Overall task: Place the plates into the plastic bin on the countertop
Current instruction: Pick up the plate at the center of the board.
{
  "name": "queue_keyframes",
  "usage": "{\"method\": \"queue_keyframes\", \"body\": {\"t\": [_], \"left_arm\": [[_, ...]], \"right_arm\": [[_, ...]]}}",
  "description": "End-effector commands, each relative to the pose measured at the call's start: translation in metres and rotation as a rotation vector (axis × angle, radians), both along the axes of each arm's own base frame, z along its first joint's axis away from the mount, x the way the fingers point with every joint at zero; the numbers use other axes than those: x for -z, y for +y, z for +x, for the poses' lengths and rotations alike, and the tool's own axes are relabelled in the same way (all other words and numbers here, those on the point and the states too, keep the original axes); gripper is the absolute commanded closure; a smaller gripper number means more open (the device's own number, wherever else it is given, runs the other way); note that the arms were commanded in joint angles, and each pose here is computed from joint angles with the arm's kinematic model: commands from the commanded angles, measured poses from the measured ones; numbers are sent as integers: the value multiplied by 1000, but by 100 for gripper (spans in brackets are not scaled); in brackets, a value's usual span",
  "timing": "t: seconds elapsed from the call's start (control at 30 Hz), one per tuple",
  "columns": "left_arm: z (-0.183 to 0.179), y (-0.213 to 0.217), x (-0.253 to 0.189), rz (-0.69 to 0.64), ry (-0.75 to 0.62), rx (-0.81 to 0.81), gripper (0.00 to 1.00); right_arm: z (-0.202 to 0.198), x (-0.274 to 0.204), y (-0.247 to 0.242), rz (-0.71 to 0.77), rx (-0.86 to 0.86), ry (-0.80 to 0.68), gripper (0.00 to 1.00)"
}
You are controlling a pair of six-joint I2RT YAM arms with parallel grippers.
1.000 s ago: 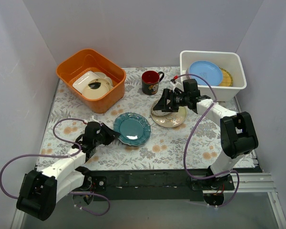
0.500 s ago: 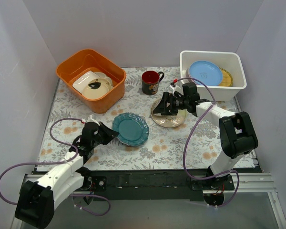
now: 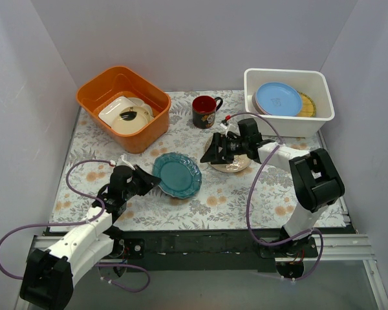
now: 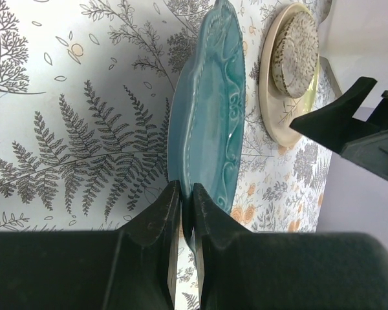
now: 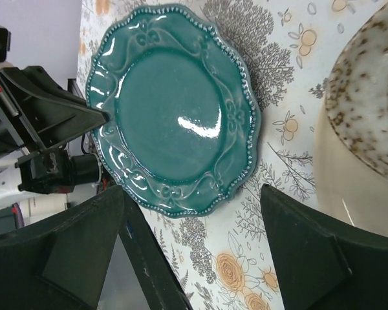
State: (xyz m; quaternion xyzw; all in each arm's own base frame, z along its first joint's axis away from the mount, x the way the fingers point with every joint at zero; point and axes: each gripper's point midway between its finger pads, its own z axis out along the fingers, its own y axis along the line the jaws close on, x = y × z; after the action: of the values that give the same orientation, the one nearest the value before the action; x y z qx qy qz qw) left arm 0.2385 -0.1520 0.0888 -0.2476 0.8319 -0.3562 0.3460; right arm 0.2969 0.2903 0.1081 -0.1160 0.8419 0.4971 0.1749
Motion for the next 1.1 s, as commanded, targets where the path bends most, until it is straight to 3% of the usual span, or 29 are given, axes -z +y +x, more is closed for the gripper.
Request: {"method": "queue_keyframes", "body": {"t": [0.0, 0.17, 0.53, 0.87, 1.07], "left_arm": [[13, -9, -33, -66, -82, 3, 100], [7, -5, -17, -34, -11, -9, 100], [2, -3, -17, -31, -23, -5, 100], [1, -6, -10, -31, -8, 13, 100], [-2, -12, -5, -58, -44, 55, 100]], "right_arm": [[-15, 13, 22, 17, -57, 14, 8], [-21, 33, 42, -15, -89, 35, 9], [-15, 74, 56, -77, -62, 79, 11], [-33, 63, 69, 107, -129, 102, 16], [-43, 27, 76, 271, -203, 63, 28]]}}
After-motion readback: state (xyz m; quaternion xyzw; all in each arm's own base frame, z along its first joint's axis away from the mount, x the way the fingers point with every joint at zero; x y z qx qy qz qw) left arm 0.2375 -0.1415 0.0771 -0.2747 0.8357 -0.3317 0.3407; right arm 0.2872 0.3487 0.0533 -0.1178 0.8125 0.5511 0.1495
